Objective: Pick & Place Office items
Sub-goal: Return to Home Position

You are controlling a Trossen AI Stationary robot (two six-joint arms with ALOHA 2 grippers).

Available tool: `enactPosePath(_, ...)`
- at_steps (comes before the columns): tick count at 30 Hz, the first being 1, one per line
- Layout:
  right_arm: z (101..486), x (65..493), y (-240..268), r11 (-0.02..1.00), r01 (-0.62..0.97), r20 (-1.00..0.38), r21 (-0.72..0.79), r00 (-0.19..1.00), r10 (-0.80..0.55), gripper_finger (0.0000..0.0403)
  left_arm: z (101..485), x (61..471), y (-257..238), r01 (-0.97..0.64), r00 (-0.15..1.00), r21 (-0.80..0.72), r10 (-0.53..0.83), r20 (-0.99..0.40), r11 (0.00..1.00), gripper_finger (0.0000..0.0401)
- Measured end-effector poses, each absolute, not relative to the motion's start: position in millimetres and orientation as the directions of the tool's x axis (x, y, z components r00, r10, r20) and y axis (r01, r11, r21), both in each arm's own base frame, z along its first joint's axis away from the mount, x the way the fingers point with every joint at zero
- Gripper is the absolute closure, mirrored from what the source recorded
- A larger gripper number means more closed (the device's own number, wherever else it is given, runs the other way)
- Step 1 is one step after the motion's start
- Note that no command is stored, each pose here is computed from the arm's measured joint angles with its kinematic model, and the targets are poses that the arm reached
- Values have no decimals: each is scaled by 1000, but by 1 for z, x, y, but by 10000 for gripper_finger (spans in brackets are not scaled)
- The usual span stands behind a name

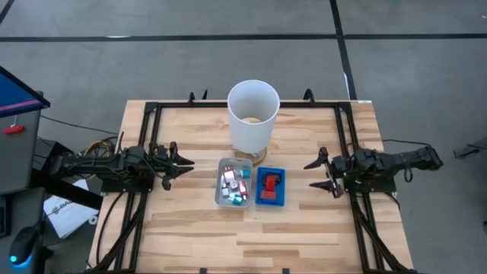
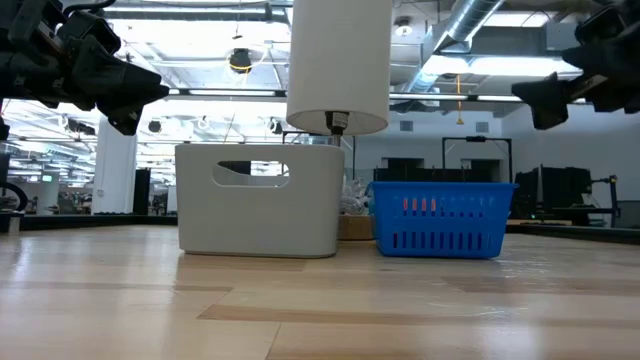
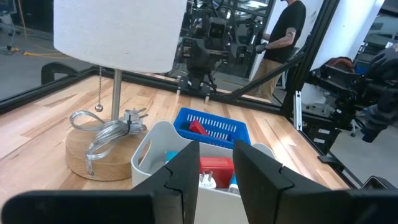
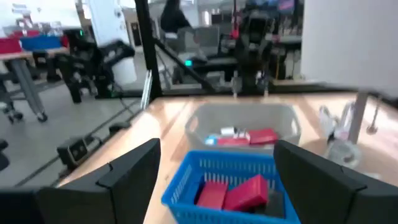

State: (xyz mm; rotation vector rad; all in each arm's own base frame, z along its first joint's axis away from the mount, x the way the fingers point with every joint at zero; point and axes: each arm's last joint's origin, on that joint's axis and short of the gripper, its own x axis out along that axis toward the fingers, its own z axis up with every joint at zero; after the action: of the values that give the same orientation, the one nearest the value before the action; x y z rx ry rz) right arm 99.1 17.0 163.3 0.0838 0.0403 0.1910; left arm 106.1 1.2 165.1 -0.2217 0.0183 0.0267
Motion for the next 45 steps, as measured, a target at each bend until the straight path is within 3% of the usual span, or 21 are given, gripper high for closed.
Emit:
enactPosePath(13, 167, 97, 13, 988, -132, 17, 79, 991, 131, 97, 165, 106, 1, -28, 999, -220, 24, -21, 975, 307)
enactPosePath(23, 167, 97, 10, 972, -108, 17, 208, 994, 107, 97, 165, 106, 1, -28, 999, -220, 24, -21, 975, 307)
enactPosePath(45, 167, 97, 10, 972, -108, 16, 209, 994, 107, 97, 165, 106, 1, -28, 999, -220, 24, -21, 975, 307)
